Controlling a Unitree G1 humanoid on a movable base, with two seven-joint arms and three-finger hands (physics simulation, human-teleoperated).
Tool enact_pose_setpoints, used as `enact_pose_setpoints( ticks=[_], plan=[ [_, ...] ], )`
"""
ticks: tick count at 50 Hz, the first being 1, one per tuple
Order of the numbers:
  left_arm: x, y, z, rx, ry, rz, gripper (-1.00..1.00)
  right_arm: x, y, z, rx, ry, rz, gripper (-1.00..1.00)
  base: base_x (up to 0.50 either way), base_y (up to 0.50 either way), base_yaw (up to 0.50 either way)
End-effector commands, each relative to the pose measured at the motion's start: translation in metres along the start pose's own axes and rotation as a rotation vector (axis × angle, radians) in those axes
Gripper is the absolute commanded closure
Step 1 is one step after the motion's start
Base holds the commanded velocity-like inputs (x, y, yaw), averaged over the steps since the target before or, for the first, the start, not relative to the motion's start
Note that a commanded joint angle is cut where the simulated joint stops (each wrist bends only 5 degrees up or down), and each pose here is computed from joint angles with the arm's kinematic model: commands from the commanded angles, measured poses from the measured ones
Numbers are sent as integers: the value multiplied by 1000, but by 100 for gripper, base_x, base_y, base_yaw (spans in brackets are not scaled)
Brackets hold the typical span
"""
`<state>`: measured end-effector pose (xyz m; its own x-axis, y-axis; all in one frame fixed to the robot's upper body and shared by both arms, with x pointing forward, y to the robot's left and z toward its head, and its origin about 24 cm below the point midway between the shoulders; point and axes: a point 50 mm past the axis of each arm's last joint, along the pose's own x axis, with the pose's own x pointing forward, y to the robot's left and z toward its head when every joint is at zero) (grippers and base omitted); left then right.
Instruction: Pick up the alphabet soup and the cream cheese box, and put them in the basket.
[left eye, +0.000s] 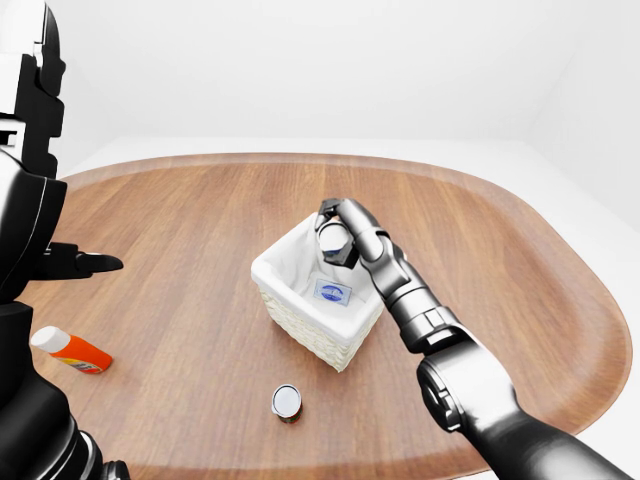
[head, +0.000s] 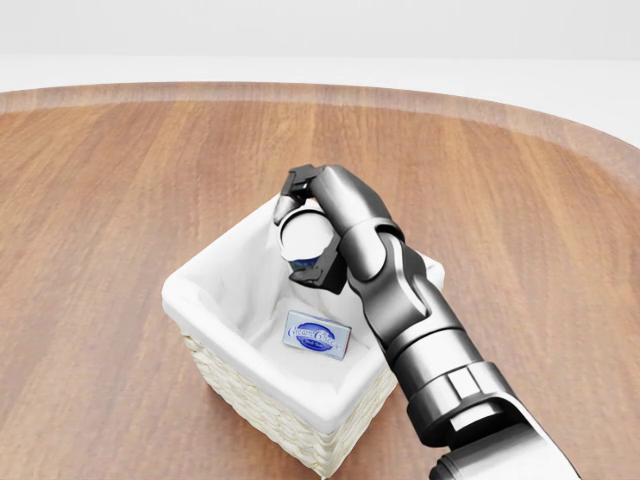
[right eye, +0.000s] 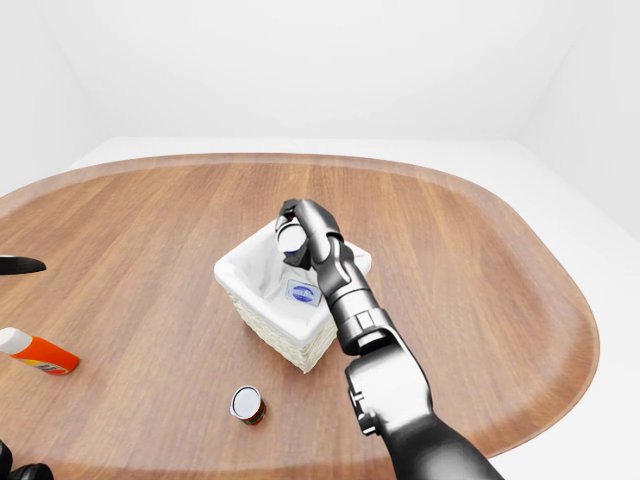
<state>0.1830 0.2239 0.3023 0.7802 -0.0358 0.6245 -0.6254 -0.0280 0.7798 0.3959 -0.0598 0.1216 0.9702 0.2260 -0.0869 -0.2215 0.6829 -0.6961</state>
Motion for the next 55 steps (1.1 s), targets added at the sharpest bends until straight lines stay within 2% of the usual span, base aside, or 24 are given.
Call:
enact_pose_setpoints(
  ticks=[1, 9, 17, 32, 33, 34, 35, 48, 55],
  plan=[
    [0, -1, 0, -7, 1, 2, -100, 0, -4, 6, 31, -26, -17, 100, 0, 0, 0],
    [0, 0, 0, -1, -1, 1, -100, -1, -4, 9, 25, -41, -16, 100, 0, 0, 0],
    [0, 1, 0, 5, -3, 0, -100, -10, -1, 23, -13, -126, -21, 100, 0, 0, 0],
    [0, 0, 0, 0, 0, 0, -100, -15, -1, 23, -13, -147, -19, 100, 0, 0, 0],
    [0, 0, 0, 0, 0, 0, -100, -15, -2, 22, -8, -142, -24, 0, 0, 0, 0],
    [0, 0, 0, 1, -1, 0, -100, -15, -2, 22, -6, -141, -26, -63, 0, 0, 0],
    [0, 0, 0, 0, 0, 0, -100, -14, -3, 22, -6, -140, -29, -100, 0, 0, 0],
    [0, 0, 0, -2, -1, 2, -100, -17, -8, 25, -20, -163, -41, -100, 0, 0, 0],
    [0, 1, 0, 0, -2, 2, -100, -21, -19, 41, -45, -229, -59, -100, 0, 0, 0]
  ],
)
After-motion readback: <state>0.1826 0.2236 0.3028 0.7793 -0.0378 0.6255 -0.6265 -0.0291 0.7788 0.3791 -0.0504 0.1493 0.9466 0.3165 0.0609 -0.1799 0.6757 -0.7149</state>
